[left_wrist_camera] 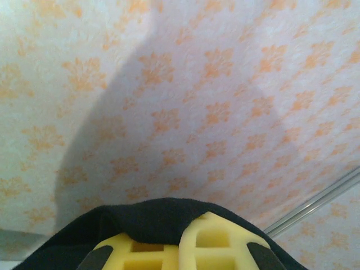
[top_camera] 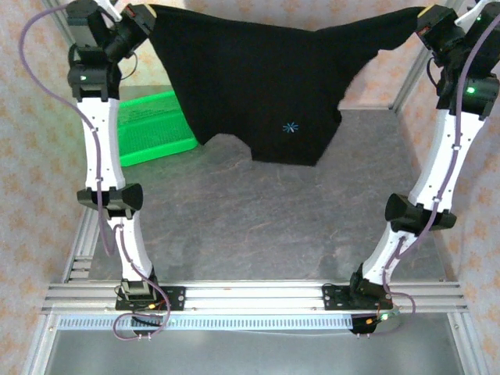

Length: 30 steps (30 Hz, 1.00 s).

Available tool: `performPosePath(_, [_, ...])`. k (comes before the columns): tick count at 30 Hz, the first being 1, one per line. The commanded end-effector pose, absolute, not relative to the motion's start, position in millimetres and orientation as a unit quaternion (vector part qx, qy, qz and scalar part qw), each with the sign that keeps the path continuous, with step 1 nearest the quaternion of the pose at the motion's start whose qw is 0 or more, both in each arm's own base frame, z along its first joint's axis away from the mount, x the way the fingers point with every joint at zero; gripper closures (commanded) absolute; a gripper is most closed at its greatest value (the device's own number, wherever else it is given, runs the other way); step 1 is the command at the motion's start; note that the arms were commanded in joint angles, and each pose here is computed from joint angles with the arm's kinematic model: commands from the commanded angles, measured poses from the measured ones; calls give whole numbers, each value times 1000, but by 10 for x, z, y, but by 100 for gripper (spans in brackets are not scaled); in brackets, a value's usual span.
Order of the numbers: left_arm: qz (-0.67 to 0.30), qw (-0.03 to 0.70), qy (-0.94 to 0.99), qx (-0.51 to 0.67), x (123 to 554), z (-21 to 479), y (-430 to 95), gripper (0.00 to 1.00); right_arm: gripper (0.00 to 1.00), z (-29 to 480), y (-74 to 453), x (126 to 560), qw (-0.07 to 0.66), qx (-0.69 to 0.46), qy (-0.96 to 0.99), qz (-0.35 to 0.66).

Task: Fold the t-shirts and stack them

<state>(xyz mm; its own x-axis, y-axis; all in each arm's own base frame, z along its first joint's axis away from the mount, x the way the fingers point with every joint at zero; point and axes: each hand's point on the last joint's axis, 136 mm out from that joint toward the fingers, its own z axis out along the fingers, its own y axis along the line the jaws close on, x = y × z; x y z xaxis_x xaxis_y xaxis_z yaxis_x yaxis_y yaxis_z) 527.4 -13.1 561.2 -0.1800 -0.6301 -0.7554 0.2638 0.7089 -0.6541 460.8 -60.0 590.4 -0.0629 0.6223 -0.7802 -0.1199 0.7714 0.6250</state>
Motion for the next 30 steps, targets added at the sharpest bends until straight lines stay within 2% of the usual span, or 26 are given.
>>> performPosePath(1, [-365,655,658,-68,4747,6094,-306,100,100,6305,-504,4114,700,152,649,256])
performPosePath(7, [-310,598,736,-72,4512,5603,-299,100,100,5782,-446,3841,644,177,706,235])
performPosePath(12, [-270,537,793,-104,4304,4906,-264,100,100,5106,-438,3440,582,220,757,200])
performPosePath(21, [-232,394,876,-153,3300,3233,-313,100,100,3168,-437,2361,422,318,842,108])
performPosePath(26, [-178,322,907,-206,2637,2370,-191,100,100,2625,-445,1906,350,334,873,59])
performPosePath(30, [-133,282,914,-258,2202,1954,-58,100,100,2386,-454,1671,316,350,881,38])
